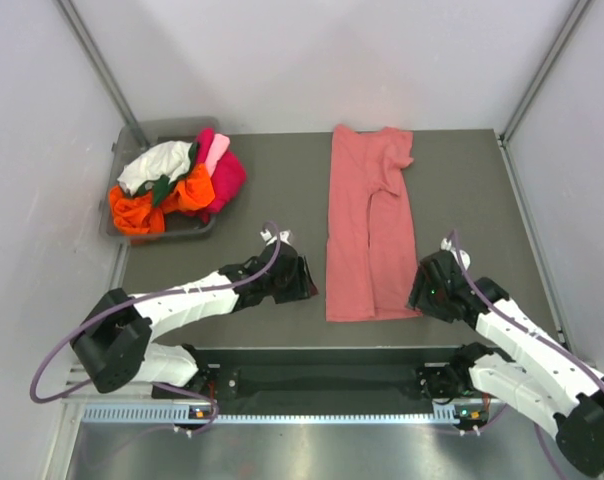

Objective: Fold and stack the t-shirts
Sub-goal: Fold the tshirt

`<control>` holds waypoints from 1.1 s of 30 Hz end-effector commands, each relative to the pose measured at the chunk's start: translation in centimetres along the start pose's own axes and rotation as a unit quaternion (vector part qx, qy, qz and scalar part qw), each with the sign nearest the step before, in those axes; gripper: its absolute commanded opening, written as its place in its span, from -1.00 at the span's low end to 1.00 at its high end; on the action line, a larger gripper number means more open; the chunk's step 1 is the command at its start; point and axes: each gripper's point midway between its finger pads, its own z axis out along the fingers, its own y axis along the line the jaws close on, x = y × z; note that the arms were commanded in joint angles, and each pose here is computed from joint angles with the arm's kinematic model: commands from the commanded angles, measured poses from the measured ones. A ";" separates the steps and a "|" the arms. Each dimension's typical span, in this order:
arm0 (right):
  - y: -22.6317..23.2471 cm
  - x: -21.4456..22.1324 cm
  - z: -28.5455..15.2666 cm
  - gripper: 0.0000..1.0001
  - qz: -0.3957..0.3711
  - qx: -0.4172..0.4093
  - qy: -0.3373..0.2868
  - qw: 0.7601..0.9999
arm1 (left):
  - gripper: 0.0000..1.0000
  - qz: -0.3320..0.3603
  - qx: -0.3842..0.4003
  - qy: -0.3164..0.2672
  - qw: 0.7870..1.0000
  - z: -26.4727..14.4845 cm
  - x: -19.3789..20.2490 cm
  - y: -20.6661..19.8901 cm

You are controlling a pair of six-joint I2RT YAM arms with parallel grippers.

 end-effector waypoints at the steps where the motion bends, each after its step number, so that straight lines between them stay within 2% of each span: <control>1: -1.2 0.6 -0.2 0.17 0.011 0.020 -0.007 1.000 | 0.13 -0.012 0.016 -0.019 1.000 -0.8 0.2 -1.2; 10: -1.2 0.3 0.8 0.09 0.013 0.017 -0.021 1.000 | 0.11 -0.013 0.040 0.004 0.999 0.5 3.2 -2.9; 21: -0.3 -0.6 1.6 0.08 0.018 -0.017 -0.028 0.999 | 0.15 -0.008 0.056 0.007 0.998 0.8 3.8 -4.6; 33: -0.5 -0.4 1.9 0.03 0.013 -0.023 -0.007 1.000 | 0.15 -0.007 0.066 0.020 0.998 0.2 4.2 -5.4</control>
